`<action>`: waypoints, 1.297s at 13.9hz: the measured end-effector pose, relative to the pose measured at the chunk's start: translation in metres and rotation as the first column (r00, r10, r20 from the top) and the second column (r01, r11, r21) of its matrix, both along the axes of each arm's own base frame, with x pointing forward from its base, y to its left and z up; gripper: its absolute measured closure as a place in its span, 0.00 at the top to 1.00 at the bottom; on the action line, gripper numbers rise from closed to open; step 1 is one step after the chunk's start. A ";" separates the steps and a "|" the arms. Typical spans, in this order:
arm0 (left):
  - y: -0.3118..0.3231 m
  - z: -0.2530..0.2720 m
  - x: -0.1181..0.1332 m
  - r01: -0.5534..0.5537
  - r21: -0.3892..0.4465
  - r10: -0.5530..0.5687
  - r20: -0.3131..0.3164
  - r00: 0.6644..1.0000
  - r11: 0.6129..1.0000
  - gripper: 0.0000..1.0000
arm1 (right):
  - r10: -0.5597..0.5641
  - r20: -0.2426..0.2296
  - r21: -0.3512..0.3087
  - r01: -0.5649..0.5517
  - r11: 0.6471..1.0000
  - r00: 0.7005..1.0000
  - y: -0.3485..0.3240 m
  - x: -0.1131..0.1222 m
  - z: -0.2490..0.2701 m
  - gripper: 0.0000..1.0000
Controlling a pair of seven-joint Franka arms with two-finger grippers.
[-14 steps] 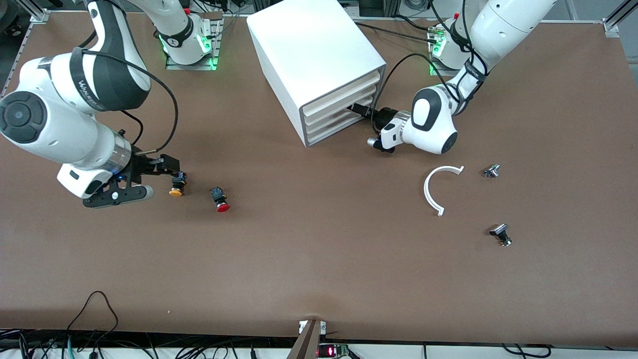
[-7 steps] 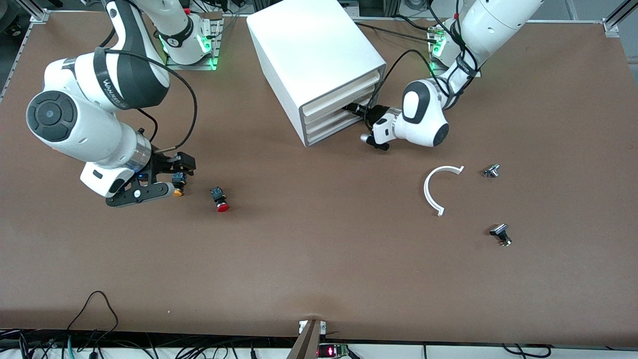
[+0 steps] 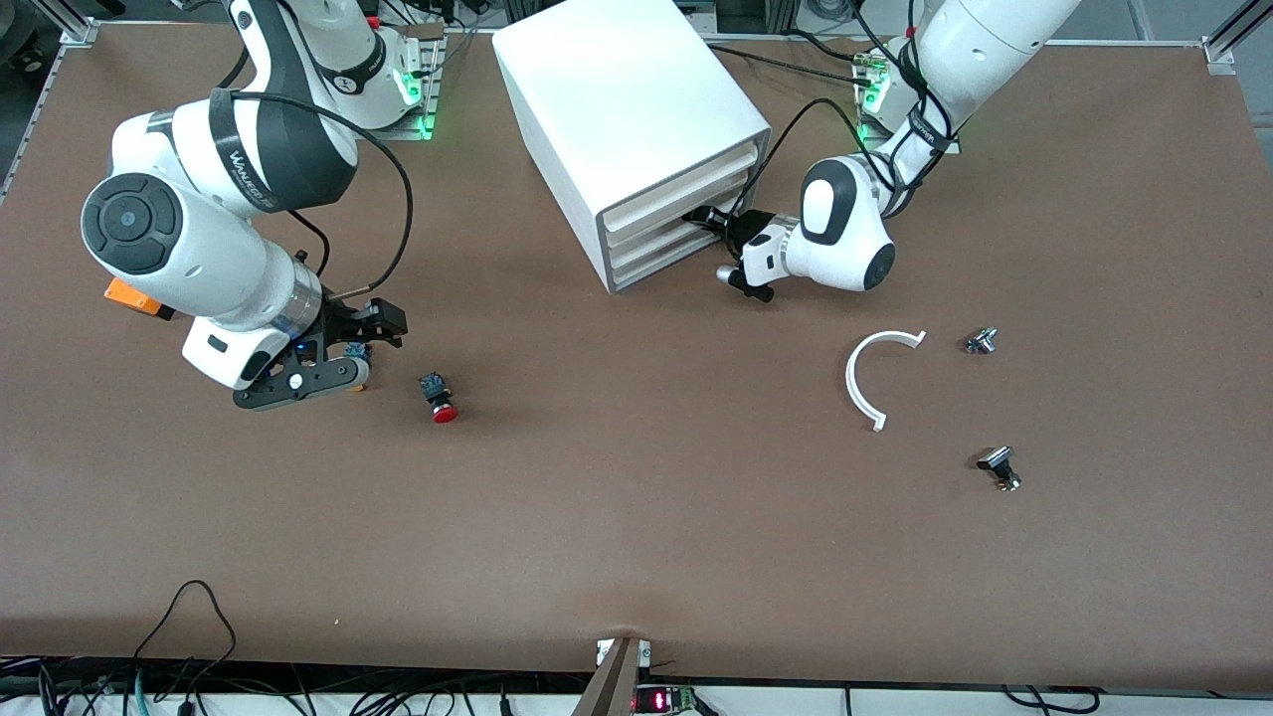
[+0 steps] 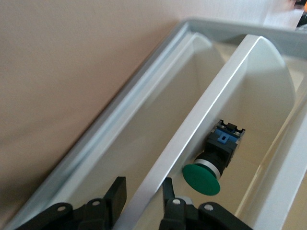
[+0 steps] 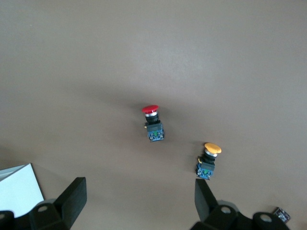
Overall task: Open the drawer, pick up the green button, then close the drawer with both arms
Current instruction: 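Pull the drawer open with the left gripper, then withdraw the left gripper while the right gripper reaches into the drawer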
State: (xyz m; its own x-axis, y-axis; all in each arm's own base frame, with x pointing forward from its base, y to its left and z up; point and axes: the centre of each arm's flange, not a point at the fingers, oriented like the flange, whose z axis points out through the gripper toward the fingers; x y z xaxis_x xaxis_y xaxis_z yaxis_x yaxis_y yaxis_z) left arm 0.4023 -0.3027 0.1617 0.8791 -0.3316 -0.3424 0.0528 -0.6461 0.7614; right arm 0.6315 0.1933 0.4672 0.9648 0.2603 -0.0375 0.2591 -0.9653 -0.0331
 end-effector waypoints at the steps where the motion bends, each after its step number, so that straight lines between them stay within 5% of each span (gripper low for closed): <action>1: 0.011 0.003 0.016 -0.007 0.005 0.007 0.040 0.999 1.000 0.37 | 0.008 0.008 0.003 -0.008 1.000 1.000 0.005 -0.001 0.001 1.00; 5: 0.060 0.027 0.088 -0.063 0.003 0.061 0.175 0.983 0.998 0.20 | 0.056 0.042 0.018 -0.056 0.998 0.998 0.037 -0.006 0.001 1.00; 9: 0.069 0.033 0.102 -0.070 -0.001 0.069 0.198 0.978 0.998 0.16 | 0.105 0.084 0.047 -0.109 0.993 0.991 0.071 -0.010 -0.002 1.00; 15: 0.094 0.027 0.130 -0.194 0.086 0.157 0.320 0.934 0.977 0.64 | 0.289 0.128 0.118 -0.304 0.945 0.949 0.178 -0.043 0.003 1.00; 18: 0.114 0.059 0.168 -0.271 0.064 0.224 0.402 0.888 0.960 0.91 | 0.455 0.137 0.115 -0.470 0.875 0.880 0.217 -0.056 -0.011 1.00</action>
State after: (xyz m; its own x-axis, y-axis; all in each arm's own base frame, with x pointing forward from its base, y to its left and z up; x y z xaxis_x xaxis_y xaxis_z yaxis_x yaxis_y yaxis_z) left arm 0.5698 -0.1891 0.2206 0.9977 -0.0650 0.0190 -0.0608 -0.7352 0.6752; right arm 0.5758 0.4107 0.4561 0.7290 0.6730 0.1252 0.6843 -0.7212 -0.1080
